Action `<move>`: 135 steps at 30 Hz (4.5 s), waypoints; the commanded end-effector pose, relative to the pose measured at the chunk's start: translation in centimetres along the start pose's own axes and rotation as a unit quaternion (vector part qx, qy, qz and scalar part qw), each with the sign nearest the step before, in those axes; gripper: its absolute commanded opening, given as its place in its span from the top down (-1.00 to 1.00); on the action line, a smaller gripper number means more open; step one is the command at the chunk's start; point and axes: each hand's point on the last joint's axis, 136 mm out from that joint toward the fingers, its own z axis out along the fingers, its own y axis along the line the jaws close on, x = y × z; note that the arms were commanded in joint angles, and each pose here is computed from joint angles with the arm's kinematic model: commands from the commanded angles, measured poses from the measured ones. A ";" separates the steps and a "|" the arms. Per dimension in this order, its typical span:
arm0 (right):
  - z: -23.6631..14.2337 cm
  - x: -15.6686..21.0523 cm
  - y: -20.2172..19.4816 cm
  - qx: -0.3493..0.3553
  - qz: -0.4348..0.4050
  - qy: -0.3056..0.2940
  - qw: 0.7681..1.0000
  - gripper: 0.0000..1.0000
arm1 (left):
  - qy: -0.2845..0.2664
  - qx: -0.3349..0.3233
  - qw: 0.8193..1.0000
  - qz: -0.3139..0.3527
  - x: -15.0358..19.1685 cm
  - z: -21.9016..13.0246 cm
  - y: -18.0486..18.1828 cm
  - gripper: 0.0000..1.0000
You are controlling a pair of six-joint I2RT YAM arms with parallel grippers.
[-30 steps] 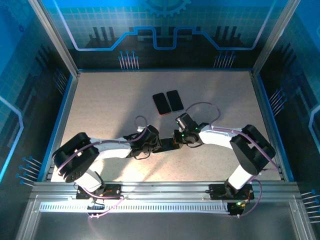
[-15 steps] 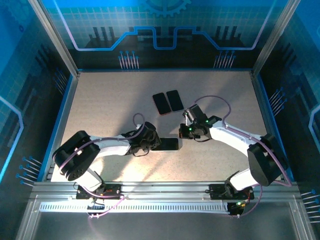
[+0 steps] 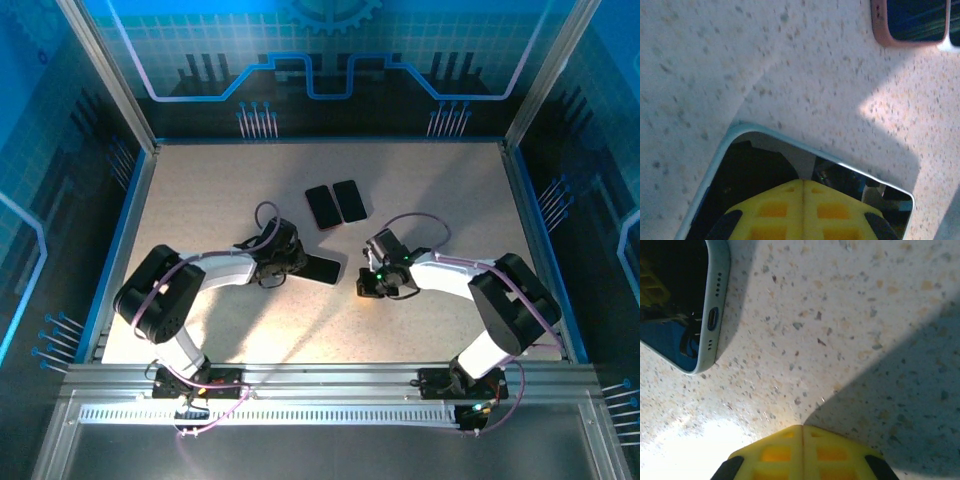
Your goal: Put the phone into the phone case
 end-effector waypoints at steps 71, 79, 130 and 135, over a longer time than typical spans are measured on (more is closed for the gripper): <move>6.7 -9.9 10.6 -0.115 -0.028 -0.059 0.991 1.00 | 0.026 -0.029 0.995 -0.093 -8.5 4.0 3.8 1.00; 7.5 -11.3 11.1 -0.120 -0.023 -0.066 0.990 1.00 | 0.007 -0.024 0.995 -0.098 -11.8 5.0 3.4 1.00; -23.2 -8.6 -11.9 0.221 -0.092 -0.502 0.831 -0.99 | -0.331 -0.093 0.929 0.135 -8.7 -19.5 9.3 -0.99; -22.3 -10.5 -13.2 0.225 -0.099 -0.519 0.819 -0.99 | -0.324 -0.116 0.926 0.153 -10.5 -17.4 9.9 -0.99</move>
